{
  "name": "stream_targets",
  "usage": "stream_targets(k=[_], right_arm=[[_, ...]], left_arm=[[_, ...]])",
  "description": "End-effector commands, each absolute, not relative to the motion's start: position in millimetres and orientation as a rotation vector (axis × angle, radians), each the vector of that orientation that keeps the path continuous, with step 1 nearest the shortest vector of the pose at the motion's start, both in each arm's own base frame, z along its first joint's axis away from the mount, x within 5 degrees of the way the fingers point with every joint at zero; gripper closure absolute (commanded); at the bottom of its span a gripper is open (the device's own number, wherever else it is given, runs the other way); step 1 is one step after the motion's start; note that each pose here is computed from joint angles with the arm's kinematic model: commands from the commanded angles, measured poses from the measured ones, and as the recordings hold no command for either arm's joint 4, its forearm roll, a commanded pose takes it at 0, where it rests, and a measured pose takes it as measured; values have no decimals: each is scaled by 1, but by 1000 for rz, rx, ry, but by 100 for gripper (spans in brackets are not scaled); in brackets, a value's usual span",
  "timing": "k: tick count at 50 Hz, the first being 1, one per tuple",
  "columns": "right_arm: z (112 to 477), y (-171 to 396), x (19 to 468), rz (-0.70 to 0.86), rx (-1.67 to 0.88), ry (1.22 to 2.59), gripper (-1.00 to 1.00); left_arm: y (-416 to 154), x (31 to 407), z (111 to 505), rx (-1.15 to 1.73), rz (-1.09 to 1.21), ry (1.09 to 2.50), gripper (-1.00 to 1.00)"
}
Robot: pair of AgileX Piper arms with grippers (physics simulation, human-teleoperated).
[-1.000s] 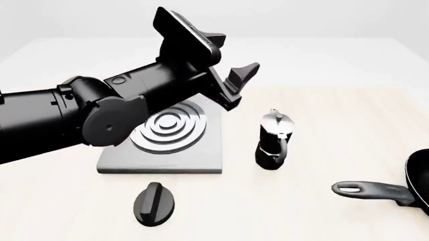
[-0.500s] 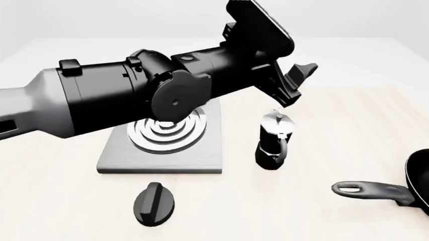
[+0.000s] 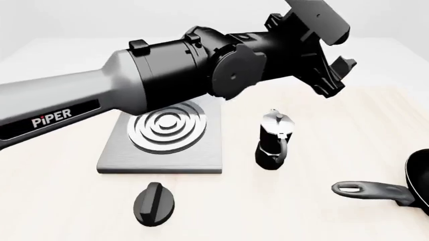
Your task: Put the frying pan on the stove.
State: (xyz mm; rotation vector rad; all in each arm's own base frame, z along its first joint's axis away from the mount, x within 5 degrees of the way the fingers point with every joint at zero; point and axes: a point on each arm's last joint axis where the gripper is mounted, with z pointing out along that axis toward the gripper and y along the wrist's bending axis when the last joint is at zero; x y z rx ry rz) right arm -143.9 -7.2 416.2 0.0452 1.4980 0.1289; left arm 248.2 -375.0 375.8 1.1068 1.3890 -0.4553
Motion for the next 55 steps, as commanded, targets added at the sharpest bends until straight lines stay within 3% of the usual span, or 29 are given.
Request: stream_targets(k=[1,55], right_arm=[[414,-7,-141,125,43,1511,-100],[413,-7,-139,145,56,1517,-100]], left_arm=[[-394,249,378,1131,-471,1399,-100],[-480,231,305,1362,-490,1488,-100]])
